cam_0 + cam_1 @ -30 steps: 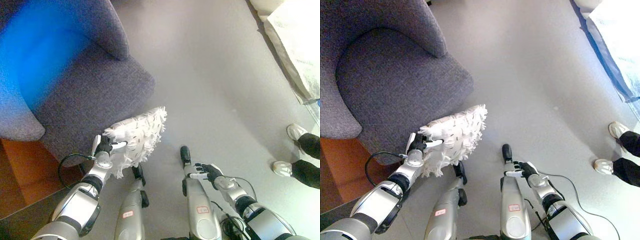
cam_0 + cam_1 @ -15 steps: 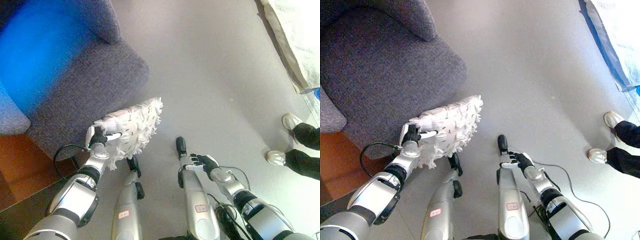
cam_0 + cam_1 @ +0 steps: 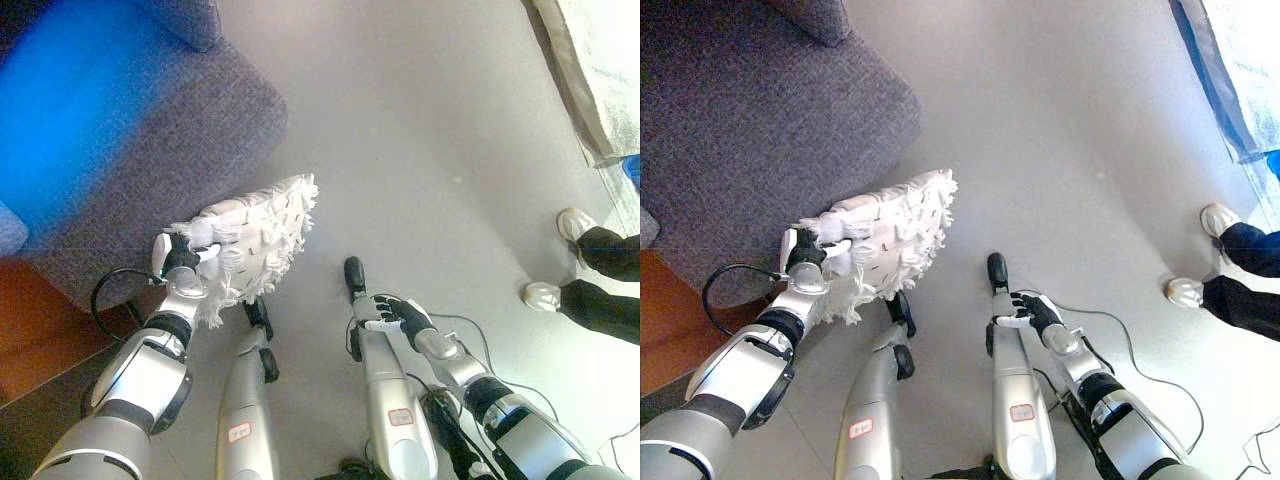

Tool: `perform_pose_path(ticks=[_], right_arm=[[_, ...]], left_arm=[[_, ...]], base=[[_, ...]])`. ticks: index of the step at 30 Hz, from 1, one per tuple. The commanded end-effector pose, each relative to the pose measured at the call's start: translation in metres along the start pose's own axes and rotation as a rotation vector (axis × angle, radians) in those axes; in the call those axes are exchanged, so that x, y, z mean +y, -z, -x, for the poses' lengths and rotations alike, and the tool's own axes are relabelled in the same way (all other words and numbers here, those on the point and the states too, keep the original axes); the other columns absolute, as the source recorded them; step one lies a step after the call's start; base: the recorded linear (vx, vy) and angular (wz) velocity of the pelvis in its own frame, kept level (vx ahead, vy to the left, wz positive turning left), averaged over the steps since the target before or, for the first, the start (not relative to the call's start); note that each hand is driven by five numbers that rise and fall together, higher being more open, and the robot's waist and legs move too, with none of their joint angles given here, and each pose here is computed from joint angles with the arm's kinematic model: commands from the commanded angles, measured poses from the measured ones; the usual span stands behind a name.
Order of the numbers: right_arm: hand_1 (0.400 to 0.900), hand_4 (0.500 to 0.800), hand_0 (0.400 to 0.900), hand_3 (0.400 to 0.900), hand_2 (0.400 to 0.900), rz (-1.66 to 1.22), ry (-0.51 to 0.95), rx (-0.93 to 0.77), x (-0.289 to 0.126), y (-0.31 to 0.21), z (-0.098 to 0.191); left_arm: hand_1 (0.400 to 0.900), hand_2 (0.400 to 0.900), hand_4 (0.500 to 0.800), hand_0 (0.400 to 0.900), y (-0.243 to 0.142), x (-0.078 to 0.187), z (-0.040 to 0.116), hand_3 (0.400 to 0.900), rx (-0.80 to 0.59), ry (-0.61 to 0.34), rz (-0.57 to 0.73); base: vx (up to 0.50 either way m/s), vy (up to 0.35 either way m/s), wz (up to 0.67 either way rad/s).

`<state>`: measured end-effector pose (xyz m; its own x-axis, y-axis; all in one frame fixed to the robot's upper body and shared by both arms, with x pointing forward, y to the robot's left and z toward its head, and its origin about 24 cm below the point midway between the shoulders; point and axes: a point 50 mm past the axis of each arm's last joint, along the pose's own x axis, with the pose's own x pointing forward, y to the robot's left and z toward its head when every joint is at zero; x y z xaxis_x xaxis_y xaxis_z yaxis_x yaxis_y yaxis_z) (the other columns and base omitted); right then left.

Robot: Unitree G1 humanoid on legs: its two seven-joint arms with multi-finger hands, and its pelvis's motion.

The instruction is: Pick up the pillow and put it on the sofa.

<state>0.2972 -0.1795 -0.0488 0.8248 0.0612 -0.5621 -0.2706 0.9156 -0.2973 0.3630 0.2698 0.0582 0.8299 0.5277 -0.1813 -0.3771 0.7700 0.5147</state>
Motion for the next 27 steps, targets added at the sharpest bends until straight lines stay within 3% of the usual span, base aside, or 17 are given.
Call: perform_pose_path(ticks=[1,12,27], right_arm=[[0.9,0.8,0.9,0.9,0.9,0.014,-0.006,-0.033,-0.002,0.006,0.006],[0.9,0.8,0.9,0.9,0.9,0.014,0.0,-0.026,0.0,0.009,0.007],[0.9,0.8,0.9,0.9,0.9,-0.018,0.029,0.131,-0.007,0.057,0.017]], left_arm=[[0.4,0.4,0.5,0.4,-0.008,0.028,-0.009,0.4,-0.013,-0.08,0.031],[0.4,0.4,0.5,0.4,-0.01,0.027,-0.009,0.4,-0.022,-0.061,0.047],[0.4,0.4,0.5,0.4,0.032,0.008,0.006,0.4,-0.037,0.072,0.035]], base=[[0.0,0.0,0.0],[0.0,0.0,0.0],[0.006,0.006,0.05]])
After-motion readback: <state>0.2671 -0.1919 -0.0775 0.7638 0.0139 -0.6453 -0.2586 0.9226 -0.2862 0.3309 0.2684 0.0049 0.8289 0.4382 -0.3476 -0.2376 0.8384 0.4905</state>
